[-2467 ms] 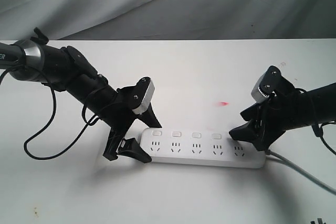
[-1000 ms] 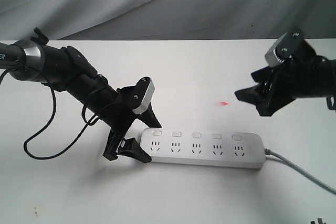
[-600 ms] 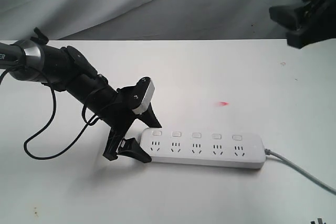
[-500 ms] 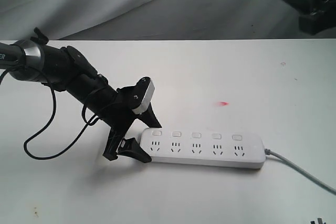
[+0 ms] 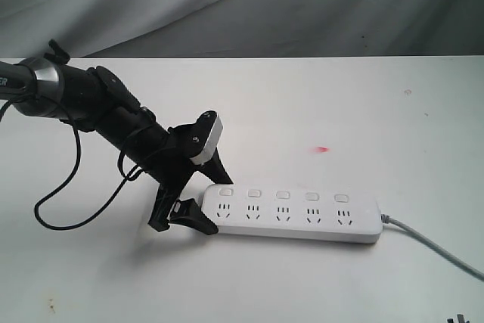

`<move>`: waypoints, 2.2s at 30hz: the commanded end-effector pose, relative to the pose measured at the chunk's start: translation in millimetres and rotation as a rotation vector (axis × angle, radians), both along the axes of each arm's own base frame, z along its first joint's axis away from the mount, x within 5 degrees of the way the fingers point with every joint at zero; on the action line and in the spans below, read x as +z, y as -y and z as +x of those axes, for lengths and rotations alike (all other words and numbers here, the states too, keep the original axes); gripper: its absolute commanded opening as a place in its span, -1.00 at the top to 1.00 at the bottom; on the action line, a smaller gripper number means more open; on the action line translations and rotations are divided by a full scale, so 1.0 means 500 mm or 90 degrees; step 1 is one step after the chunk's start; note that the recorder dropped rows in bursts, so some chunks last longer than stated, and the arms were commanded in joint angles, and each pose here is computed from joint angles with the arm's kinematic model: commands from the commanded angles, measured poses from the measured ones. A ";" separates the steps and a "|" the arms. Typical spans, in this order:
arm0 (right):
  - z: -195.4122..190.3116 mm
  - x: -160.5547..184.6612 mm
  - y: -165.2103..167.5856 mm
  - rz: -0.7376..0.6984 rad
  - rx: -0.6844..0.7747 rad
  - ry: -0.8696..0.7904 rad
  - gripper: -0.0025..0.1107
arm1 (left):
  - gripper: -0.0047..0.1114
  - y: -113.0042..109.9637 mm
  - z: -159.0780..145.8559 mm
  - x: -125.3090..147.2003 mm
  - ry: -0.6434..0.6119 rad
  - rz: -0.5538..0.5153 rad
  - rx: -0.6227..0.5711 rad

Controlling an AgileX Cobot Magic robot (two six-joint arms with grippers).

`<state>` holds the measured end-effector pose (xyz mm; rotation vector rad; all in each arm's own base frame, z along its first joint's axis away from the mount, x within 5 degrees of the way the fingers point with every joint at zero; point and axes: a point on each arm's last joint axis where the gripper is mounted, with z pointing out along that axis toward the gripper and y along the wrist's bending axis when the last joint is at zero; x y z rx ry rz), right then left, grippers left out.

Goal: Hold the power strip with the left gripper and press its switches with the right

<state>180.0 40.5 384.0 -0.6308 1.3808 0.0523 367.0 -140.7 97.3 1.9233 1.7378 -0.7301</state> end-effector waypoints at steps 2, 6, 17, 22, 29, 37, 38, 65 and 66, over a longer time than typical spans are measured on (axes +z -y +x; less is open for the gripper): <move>0.000 -0.037 0.000 0.001 -0.002 -0.034 -0.14 | 0.92 0.002 0.002 0.001 0.008 0.000 -0.001; 0.000 -0.042 0.001 -0.013 -0.002 -0.037 -0.14 | 0.92 0.002 0.002 0.001 0.008 0.000 -0.001; -0.004 -0.037 -0.004 0.322 0.026 -0.193 0.96 | 0.92 0.002 0.002 0.001 0.008 0.000 -0.001; -0.004 -0.036 -0.004 0.322 0.026 -0.193 0.96 | 0.92 0.002 0.002 0.001 0.008 0.000 -0.001; -0.003 -0.037 -0.004 0.322 0.026 -0.195 0.96 | 0.92 0.002 0.002 0.001 0.008 0.000 -0.001; -0.010 -0.133 -0.005 0.274 0.004 -0.280 0.96 | 0.92 0.002 0.002 0.001 0.008 0.000 -0.001; -0.012 -0.147 -0.005 0.284 0.001 -0.295 0.96 | 0.92 0.002 0.002 0.001 0.008 0.000 -0.001; -0.062 -0.136 0.085 0.509 -0.300 -0.208 0.96 | 0.92 0.002 0.003 0.001 0.009 0.000 0.000; -0.069 -0.133 0.083 0.508 -0.292 -0.206 0.96 | 0.92 0.002 0.003 0.001 0.009 0.000 0.000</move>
